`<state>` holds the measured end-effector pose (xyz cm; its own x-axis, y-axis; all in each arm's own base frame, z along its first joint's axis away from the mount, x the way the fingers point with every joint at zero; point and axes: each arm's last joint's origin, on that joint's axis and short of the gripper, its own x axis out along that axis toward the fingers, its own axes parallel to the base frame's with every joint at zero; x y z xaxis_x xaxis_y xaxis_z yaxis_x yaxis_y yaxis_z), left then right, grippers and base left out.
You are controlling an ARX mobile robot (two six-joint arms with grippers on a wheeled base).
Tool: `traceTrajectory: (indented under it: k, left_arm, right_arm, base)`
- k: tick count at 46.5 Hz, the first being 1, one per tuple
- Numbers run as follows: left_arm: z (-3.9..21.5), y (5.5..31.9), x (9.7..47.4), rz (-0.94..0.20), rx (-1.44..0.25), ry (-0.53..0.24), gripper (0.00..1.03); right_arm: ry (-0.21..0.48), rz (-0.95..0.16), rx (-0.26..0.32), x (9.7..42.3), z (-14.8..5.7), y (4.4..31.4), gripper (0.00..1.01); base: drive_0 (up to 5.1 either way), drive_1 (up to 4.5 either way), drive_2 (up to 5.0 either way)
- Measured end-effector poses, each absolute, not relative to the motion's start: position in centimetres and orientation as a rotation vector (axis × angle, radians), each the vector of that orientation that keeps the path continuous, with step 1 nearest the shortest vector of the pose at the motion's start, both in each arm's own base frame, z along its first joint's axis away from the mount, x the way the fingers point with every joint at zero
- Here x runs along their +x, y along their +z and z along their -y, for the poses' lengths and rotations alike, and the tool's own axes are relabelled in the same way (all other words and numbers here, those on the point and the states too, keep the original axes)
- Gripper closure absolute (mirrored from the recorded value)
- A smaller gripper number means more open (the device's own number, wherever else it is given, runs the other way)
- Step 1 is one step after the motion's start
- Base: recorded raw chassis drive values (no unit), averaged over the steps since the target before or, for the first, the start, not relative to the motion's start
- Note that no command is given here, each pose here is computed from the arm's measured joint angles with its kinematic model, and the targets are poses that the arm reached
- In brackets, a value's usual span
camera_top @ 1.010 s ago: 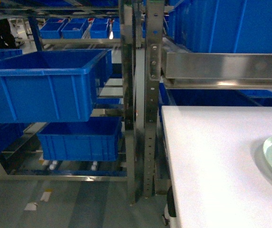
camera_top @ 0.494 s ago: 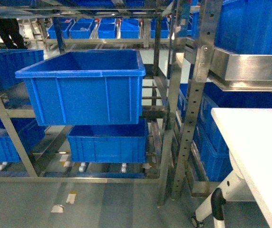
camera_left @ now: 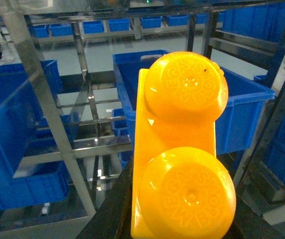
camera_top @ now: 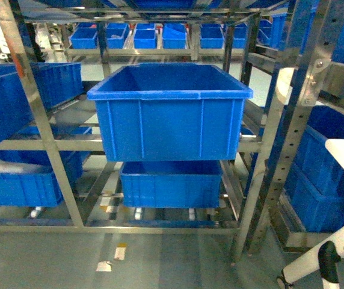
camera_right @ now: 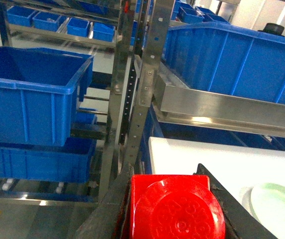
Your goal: Sort and place red and yellow blocks in left bins
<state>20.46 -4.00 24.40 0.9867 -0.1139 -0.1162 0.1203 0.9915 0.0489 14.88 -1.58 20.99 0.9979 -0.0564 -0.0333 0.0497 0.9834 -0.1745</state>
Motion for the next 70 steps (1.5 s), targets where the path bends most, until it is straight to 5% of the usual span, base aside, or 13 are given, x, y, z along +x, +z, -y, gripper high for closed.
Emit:
traceTrajectory:
  k: [55, 70]
  left_arm:
    - [4.00, 24.41, 20.45, -0.112, 0.056, -0.118, 0.76]
    - [4.01, 24.47, 20.40, -0.108, 0.055, -0.120, 0.76]
  right_arm:
    - [-0.053, -0.035, -0.175, 14.86, 1.58, 21.02, 0.73]
    - [-0.048, -0.033, -0.175, 14.85, 1.56, 21.03, 0.73]
  base:
    - [-5.0, 2.45, 2.5]
    - [0.0, 1.99, -2.0]
